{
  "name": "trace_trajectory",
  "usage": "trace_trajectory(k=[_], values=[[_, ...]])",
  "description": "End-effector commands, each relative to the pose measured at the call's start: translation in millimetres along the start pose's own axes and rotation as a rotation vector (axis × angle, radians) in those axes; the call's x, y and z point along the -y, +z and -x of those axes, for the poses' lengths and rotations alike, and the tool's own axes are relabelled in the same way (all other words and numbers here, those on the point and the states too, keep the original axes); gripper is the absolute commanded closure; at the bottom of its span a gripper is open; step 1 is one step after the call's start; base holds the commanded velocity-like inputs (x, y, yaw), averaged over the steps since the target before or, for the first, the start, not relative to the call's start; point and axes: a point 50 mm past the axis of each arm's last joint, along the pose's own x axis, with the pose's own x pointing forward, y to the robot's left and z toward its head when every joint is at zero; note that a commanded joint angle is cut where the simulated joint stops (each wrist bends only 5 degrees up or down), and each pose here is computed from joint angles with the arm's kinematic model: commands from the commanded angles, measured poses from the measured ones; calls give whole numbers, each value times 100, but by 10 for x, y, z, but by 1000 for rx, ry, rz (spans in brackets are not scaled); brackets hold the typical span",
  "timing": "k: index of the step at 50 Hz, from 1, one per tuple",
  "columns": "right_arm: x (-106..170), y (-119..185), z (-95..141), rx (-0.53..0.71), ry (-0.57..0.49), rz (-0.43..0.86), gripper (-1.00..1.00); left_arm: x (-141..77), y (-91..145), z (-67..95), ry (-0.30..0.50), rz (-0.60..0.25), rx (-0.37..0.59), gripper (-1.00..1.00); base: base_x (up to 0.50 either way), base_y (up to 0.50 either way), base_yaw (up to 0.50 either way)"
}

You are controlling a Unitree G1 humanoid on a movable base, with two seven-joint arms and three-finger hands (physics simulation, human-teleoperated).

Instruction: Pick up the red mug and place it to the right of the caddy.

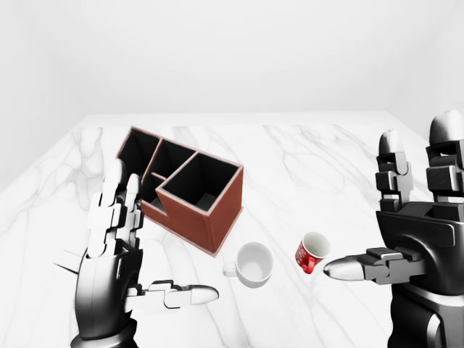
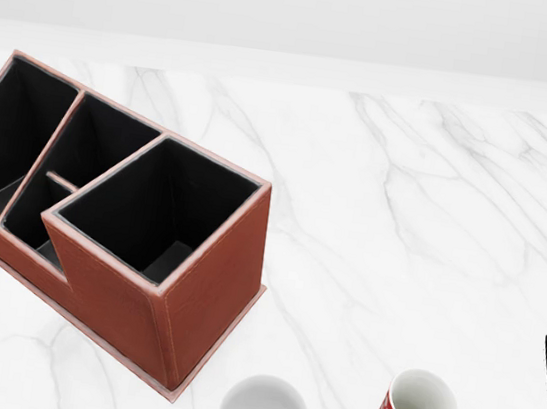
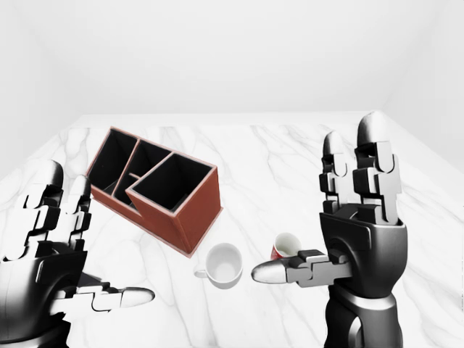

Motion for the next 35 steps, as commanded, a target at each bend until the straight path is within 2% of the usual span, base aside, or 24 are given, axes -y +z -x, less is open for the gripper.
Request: trace_trajectory(k=[1,6,21,26,28,31,32,35], values=[[45,60,-17,42,-32,-35,-100,-3,1,-2,2,0,1,-100,0,-50,0],[39,46,-15,33,-30,-32,-100,-5,-2,4,2,0,-3,-100,0,-50,0],[10,-45,-7,-21,-13,17,-100,-6,0,0,1,2,0,-100,0,0,0],[78,213,-4,95,-34,37,-100,-21,-6,9,2,7,-6,-100,0,0,0],[71,184,-4,66,2,96,-100,-44,-13,18,9,11,-12,-100,0,0,0],[75,222,-58,95,27,163,-100,-34,-14,21,8,11,-15,-100,0,0,0],[47,185,-73,69,84,207,-100,-28,-10,14,7,8,-10,-100,0,0,0],[71,300,-117,122,131,301,-100,-22,-9,13,4,12,-9,-100,0,0,0]])
